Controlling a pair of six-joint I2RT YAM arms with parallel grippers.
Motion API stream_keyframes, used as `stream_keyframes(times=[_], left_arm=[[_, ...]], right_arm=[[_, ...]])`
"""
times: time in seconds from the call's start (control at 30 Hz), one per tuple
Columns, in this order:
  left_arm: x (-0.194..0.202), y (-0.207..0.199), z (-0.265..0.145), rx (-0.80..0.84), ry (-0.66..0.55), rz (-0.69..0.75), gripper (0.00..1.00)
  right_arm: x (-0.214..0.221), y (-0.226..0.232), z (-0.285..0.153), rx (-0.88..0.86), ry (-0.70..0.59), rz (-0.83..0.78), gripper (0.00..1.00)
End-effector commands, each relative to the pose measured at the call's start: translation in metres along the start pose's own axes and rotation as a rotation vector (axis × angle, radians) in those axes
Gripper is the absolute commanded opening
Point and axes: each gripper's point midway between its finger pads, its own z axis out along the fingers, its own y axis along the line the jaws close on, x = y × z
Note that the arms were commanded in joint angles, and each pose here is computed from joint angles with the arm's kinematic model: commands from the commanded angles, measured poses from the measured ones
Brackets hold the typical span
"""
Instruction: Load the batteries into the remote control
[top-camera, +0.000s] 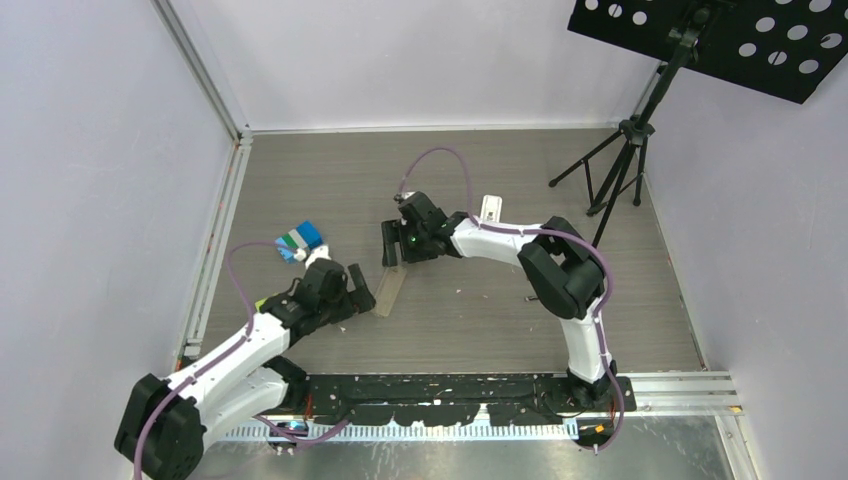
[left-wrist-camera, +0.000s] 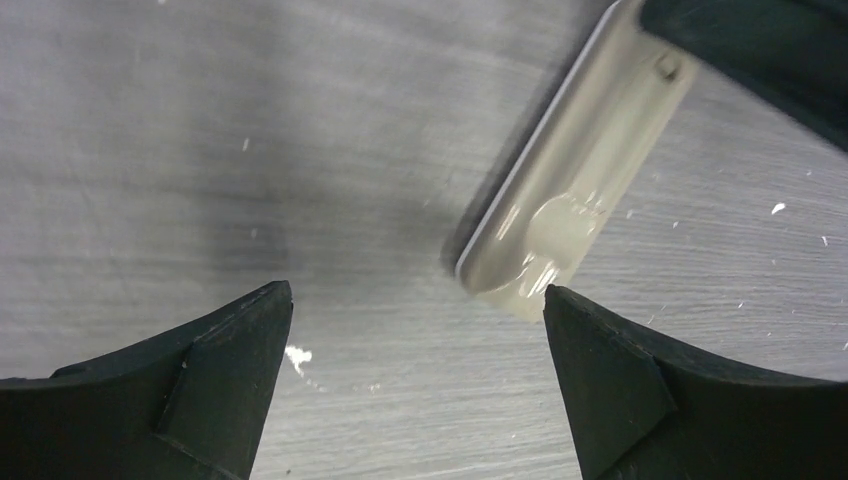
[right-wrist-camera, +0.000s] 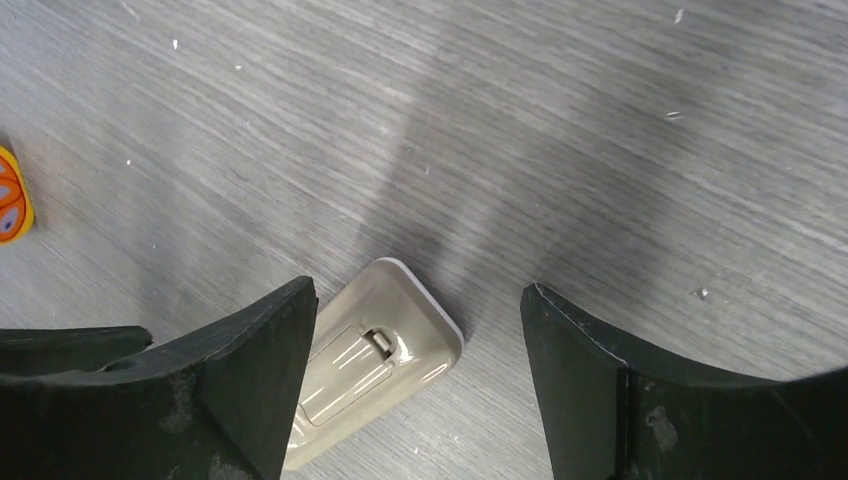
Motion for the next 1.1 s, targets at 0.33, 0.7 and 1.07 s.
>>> stream_keyframes(times=[0.33, 0.7, 1.07], left_arm=[[0.013, -0.006, -0.008, 0.113, -0.02, -0.233, 0.97], [-0.015, -0.004, -0.003, 0.095, -0.076, -0.219, 0.94], [-0.069, 0.012, -0.007, 0.045, -0.111, -0.237, 0.96]], right_arm=[[0.054, -0.004, -0.018, 0.0, 0.125, 0.109, 0.4], [0.061, 0.006, -0.067, 0.013, 0.038, 0.093, 0.46], [0.019, 0.027, -0.064, -0.034, -0.023, -0.417, 0.87]])
